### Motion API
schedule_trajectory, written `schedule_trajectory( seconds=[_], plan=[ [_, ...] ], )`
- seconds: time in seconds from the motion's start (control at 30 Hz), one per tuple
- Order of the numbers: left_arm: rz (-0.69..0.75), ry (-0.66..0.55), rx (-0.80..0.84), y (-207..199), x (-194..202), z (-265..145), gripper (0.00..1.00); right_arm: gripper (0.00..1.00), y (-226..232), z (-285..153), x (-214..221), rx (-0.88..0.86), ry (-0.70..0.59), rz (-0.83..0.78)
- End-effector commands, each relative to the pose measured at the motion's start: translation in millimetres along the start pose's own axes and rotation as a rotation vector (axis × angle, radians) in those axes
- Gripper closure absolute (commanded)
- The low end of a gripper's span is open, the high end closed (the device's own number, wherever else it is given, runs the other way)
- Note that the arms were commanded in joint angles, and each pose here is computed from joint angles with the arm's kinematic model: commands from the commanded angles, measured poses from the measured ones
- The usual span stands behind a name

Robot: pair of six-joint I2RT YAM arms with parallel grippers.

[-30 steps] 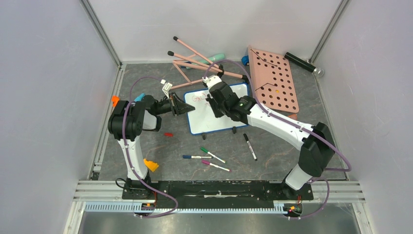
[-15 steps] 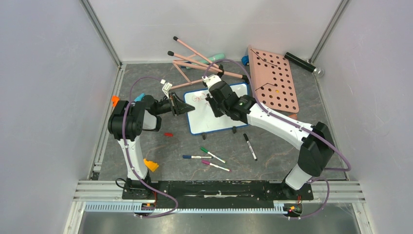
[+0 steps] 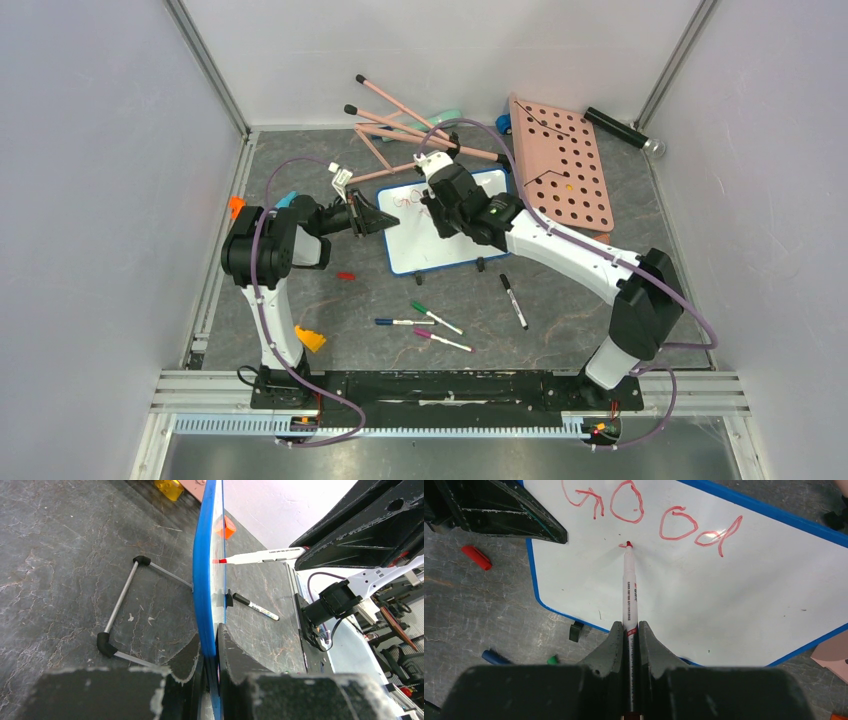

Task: Write a sentence on the whiteboard

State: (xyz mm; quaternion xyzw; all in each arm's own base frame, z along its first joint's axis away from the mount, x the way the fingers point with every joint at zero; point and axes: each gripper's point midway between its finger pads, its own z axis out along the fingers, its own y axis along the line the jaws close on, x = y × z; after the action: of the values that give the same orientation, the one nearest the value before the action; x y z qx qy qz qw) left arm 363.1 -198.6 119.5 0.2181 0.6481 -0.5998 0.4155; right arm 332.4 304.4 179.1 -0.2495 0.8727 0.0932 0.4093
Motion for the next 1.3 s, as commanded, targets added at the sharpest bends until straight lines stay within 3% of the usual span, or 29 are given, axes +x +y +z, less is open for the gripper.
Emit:
schedule_trajectory(
  seconds=[0.0,0.77,1.27],
  plan=[
    [0.146,-0.039,-0.013,9,-11,-3,0.98,1.00,0,4,-28,-0.007,-0.078,0.012],
    [0.146,-0.039,-0.013,9,-11,-3,0.98,1.00,-3,1,20,-0.022,-0.006,-0.003],
    [0.149,-0.039,-0.013,8,-11,-3,0.98,1.00,-12,-18,-18,0.022,-0.086,0.003]
  ],
)
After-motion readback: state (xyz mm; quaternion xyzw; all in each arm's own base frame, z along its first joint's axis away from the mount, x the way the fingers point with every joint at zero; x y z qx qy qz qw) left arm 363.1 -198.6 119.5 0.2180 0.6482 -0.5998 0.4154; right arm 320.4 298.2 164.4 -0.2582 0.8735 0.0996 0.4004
